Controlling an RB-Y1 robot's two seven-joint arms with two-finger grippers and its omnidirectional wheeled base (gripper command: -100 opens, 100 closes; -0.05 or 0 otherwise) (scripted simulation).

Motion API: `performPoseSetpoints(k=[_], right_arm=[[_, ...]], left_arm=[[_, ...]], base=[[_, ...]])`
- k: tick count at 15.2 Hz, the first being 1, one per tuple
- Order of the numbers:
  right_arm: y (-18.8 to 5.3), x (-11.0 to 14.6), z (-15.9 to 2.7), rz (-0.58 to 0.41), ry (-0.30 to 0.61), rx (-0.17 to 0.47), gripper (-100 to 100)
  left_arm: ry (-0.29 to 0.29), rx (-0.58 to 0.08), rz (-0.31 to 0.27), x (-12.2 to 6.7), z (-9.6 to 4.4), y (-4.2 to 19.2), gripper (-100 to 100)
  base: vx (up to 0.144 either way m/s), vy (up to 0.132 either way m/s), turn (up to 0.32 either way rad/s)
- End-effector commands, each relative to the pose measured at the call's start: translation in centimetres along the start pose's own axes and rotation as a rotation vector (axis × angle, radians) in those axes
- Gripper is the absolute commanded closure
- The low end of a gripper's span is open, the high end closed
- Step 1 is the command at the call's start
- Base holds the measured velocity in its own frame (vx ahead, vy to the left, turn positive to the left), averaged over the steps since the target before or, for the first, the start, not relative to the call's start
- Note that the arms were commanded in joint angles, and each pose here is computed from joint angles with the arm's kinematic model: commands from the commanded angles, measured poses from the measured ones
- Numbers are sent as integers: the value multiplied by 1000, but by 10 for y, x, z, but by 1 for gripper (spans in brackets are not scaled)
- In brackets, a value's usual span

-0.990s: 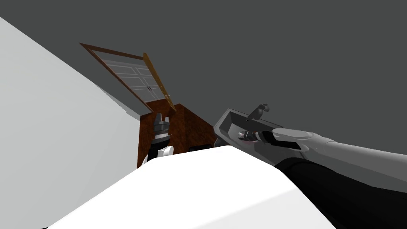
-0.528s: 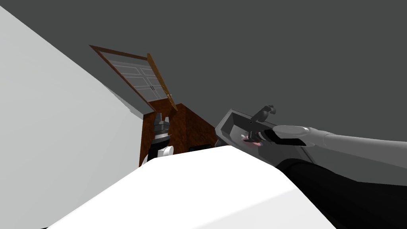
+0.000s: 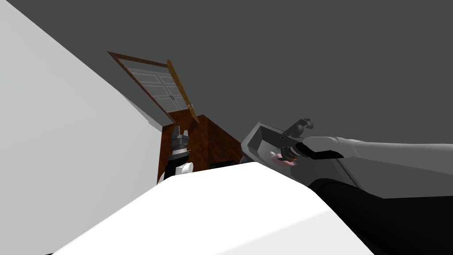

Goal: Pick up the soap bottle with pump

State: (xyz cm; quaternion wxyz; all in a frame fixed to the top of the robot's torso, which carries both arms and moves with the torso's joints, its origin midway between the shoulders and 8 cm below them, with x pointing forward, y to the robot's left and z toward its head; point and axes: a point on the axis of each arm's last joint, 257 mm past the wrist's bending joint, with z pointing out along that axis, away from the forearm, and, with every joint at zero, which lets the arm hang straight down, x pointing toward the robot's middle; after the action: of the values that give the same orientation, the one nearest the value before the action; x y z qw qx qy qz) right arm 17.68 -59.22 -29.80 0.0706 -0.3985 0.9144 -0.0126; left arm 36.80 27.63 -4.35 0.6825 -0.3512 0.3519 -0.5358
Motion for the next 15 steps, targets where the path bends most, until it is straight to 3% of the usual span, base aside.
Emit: performPoseSetpoints(k=[1, 3, 5, 8, 10, 13, 15], right_arm=[[-2, 13, -1, -37, 53, -12, -100], [-2, 13, -1, -37, 53, -12, -100], [-2, 30, -4, -84, 122, -33, -100], [-2, 30, -4, -84, 122, -33, -100], [-2, 43, -5, -129, 180, -53, -100], [-1, 42, -6, -122, 175, -52, -100], [3, 62, -9, -123, 173, -46, -100]], left_arm=[[0, 0, 0, 0, 0, 0, 0], [0, 0, 0, 0, 0, 0, 0], [0, 0, 0, 0, 0, 0, 0], [0, 0, 0, 0, 0, 0, 0], [0, 0, 0, 0, 0, 0, 0], [0, 0, 0, 0, 0, 0, 0], [0, 0, 0, 0, 0, 0, 0]], base=[[1, 18, 25], [-1, 16, 21], [0, 22, 43], [0, 20, 20], [1, 20, 44], [1, 16, 22], [41, 20, 208]])
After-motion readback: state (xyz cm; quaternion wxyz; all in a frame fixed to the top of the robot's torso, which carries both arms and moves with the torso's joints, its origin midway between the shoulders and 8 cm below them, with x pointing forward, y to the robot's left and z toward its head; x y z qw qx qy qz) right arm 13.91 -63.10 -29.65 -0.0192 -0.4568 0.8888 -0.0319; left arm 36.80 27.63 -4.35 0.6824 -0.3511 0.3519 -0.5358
